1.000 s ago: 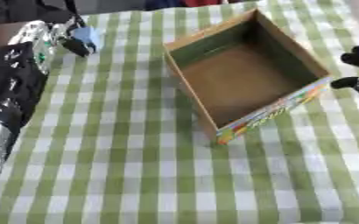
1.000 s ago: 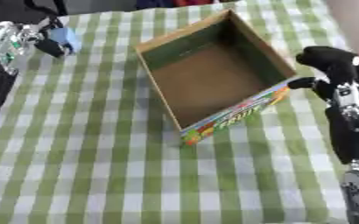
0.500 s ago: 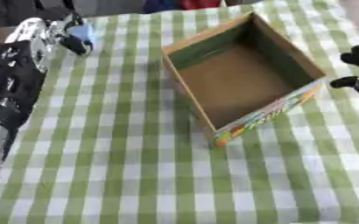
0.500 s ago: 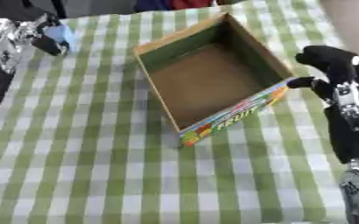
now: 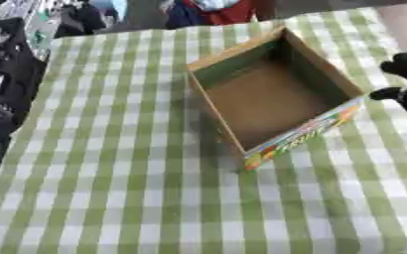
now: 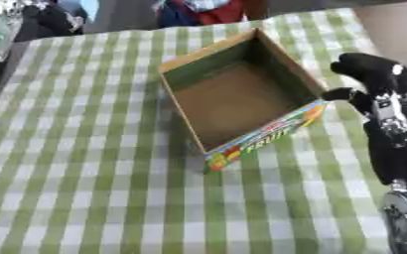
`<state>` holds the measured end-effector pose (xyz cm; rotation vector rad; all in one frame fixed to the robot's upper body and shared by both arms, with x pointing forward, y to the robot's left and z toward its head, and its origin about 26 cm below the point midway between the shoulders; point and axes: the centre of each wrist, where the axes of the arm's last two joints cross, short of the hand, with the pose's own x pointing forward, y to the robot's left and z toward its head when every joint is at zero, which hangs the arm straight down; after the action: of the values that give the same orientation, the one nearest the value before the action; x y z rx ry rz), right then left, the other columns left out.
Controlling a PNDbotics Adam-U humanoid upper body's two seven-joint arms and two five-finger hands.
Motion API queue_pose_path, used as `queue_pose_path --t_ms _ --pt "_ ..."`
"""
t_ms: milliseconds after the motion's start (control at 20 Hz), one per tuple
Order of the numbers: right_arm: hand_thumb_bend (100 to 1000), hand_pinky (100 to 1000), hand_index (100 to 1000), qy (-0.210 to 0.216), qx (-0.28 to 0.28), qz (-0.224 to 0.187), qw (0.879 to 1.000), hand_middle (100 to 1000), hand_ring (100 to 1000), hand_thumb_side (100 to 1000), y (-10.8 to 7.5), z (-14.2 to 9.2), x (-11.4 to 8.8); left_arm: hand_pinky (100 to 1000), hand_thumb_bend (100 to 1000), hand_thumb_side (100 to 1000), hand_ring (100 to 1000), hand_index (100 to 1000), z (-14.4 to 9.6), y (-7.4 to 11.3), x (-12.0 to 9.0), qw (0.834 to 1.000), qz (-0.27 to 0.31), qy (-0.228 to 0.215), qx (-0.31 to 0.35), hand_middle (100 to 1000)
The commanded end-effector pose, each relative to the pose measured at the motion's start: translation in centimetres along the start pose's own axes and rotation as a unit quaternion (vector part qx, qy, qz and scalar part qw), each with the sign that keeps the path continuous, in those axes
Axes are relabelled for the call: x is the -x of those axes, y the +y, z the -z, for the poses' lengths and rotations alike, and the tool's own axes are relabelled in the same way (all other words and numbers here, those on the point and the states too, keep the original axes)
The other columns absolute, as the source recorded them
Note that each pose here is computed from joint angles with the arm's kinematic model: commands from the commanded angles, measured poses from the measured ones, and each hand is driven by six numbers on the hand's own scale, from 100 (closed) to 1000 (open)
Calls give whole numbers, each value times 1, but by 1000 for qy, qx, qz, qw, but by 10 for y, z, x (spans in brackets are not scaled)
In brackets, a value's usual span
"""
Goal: Pick up objects on the table and place them in the box.
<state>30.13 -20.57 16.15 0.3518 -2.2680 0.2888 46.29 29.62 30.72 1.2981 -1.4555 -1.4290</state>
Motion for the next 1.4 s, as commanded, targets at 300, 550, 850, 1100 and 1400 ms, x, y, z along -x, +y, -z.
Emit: queue_pose_path --t_ms 300,550,850,1100,1400 --pt "100 607 724 -11 -9 0 1000 733 802 554 -2 4 -7 695 141 295 595 730 10 17 -101 979 23 -203 6 585" --pt "100 607 724 -14 -12 3 1000 733 803 554 0 6 -8 699 143 312 606 743 16 -1 -145 963 17 -267 28 598" --pt "100 608 724 -19 -17 5 1000 734 803 554 1 8 -9 709 154 316 624 770 20 -29 -170 953 22 -296 57 622" --pt "100 608 724 -20 -18 6 1000 734 804 554 1 9 -9 720 188 335 637 806 21 -47 -175 948 31 -308 71 645" --pt "100 610 725 -19 -15 5 1000 734 804 554 0 8 -9 799 714 652 778 909 12 -35 -164 953 47 -300 18 819"
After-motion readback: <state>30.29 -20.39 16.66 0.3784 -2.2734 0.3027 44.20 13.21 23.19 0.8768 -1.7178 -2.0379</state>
